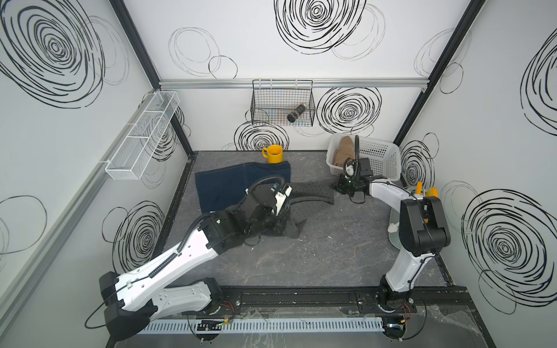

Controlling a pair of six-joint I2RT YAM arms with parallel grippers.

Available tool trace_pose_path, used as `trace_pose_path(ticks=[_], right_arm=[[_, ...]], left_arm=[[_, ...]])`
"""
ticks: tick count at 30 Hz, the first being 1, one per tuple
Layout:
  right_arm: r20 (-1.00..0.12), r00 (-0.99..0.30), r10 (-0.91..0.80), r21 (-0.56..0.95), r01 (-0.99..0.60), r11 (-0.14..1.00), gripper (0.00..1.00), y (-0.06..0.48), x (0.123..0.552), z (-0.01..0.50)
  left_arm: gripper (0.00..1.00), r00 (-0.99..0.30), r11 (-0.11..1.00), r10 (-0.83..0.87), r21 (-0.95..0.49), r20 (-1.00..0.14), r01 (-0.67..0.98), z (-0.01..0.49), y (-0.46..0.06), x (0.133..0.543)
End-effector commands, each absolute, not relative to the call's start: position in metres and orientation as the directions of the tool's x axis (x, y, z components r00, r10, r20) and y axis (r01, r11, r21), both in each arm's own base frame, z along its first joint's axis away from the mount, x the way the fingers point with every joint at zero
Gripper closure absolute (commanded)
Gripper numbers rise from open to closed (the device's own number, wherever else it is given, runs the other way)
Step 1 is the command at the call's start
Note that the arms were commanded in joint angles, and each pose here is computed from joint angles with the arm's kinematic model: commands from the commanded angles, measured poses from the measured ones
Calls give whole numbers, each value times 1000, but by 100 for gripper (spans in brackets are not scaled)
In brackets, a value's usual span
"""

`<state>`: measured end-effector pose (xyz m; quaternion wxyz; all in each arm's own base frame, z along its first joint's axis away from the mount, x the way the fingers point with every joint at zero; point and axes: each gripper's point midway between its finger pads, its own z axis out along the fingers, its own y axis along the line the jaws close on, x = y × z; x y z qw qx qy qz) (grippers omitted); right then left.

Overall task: Roll up the skirts
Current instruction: Flatten out the skirt at the center of the board.

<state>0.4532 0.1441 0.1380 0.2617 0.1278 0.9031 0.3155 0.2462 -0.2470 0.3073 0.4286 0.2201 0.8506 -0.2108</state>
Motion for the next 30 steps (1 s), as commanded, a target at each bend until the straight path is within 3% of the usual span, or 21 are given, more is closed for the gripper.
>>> trace_pose_path(ticks=[1, 4, 10, 15, 21, 23, 26, 30], right_arm=[[-537, -686, 490, 697, -35, 716, 100, 125, 479, 239], [-591, -616, 520, 707, -85, 703, 100, 121, 497, 294], [-646, -510, 568, 729, -190, 658, 100, 115, 520, 395], [-674, -438, 596, 725, -235, 647, 100, 108, 520, 440], [-695, -440, 569, 707, -270, 654, 100, 112, 513, 429], [-719, -426, 549, 684, -297, 666, 100, 115, 497, 414], [-674, -468, 571, 717, -228, 659, 100, 111, 457, 351], [-605, -502, 618, 724, -22, 690, 100, 92, 394, 259]], left_arm=[[100, -367, 875, 62, -126, -928, 467, 381, -233, 305], [100, -267, 900, -11, -126, -964, 417, 440, -222, 348], [100, -7, 914, -13, -15, -1000, 406, 547, -211, 397], [97, 38, 880, -56, -31, -998, 475, 571, -203, 426], [90, -66, 868, 38, 0, -997, 496, 494, -210, 459], [91, -108, 874, 76, 14, -991, 485, 456, -207, 452], [90, -148, 865, 158, 65, -976, 498, 391, -227, 411], [91, -184, 780, 383, 210, -905, 590, 298, -287, 315]])
